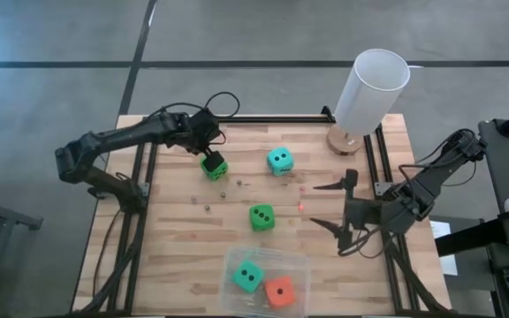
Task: Pick & Place Dice
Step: Put the top large green dice into the transparent bin
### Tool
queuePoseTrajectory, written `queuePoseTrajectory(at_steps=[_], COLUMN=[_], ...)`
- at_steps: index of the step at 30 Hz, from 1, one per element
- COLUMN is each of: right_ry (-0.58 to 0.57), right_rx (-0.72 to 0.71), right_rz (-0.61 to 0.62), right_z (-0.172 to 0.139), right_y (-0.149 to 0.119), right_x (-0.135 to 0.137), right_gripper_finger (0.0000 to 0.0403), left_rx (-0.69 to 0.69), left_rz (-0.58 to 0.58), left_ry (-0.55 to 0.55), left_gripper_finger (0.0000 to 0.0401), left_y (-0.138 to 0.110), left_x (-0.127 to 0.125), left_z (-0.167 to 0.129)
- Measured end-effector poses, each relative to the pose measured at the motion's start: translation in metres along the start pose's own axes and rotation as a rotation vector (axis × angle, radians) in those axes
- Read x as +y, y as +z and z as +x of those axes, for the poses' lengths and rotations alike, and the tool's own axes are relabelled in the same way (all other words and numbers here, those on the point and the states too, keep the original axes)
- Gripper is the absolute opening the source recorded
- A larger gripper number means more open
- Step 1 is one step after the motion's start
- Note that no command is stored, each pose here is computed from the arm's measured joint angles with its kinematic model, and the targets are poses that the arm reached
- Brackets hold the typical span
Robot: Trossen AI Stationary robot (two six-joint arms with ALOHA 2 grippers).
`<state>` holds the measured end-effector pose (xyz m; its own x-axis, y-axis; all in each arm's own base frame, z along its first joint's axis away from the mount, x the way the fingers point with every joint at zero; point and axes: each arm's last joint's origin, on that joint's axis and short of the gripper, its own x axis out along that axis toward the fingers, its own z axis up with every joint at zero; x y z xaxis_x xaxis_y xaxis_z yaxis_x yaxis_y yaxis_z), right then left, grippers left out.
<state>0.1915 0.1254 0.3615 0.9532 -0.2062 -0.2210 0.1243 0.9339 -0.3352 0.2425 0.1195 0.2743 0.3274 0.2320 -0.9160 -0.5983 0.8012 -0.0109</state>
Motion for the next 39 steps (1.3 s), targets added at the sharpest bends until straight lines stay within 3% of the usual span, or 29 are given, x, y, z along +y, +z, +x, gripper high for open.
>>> queuePoseTrajectory(at_steps=[39], right_ry=[0.002], right_rx=[0.000], right_rz=[-0.012], right_z=[0.0001], right_y=[0.0000], right_x=[0.0002], right_gripper_finger=[0.0366], left_rx=[0.001], left_rz=[-0.001], left_ry=[0.000], left_gripper_finger=[0.0396], left_y=[-0.0001], left_x=[0.0000], left_z=[0.0000])
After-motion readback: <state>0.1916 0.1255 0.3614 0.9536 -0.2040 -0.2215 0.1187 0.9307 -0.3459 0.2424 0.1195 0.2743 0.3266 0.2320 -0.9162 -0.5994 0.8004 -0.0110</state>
